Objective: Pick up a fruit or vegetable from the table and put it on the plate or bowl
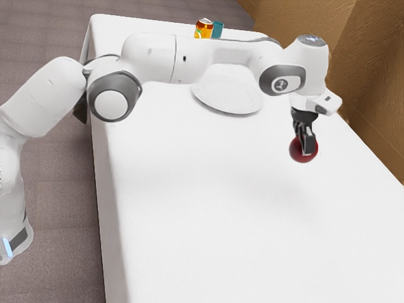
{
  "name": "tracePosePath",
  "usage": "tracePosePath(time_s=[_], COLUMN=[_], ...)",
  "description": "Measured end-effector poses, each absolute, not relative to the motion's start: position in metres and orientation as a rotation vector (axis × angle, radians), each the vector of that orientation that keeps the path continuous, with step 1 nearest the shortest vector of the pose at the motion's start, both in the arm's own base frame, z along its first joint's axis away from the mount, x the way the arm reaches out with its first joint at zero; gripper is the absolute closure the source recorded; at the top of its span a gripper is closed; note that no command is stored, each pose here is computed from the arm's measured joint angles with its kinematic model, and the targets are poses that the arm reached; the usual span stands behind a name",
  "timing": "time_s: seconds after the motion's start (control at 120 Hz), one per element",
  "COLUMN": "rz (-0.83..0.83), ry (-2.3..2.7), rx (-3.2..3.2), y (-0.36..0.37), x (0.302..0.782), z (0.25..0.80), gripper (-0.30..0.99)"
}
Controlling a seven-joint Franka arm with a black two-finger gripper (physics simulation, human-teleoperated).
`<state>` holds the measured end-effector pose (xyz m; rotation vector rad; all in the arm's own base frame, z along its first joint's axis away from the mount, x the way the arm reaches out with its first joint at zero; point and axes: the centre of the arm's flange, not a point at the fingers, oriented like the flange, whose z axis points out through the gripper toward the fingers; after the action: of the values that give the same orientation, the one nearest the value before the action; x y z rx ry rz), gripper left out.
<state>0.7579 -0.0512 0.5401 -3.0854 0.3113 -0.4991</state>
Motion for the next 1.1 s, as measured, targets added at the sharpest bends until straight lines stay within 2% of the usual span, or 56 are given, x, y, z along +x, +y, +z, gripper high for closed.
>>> tracePosePath(time_s=[0.192,0.35,0.483,0.575,1.1], rz=[-0.454,-0.377,-0.199,-0.134,-0.104], ry=[0.17,0.118,0.063,0.012,-0.113], rx=[-3.074,-3.066,-3.08,-3.091,-3.078], y=[0.015,0.037,0.053,0.068,0.133], x=[0.742,0.721,0.675,0.647,0.62], z=[0.571,0.595,0.589,0.587,0.595], gripper=[0.58,0.57,0.58,0.58,0.58])
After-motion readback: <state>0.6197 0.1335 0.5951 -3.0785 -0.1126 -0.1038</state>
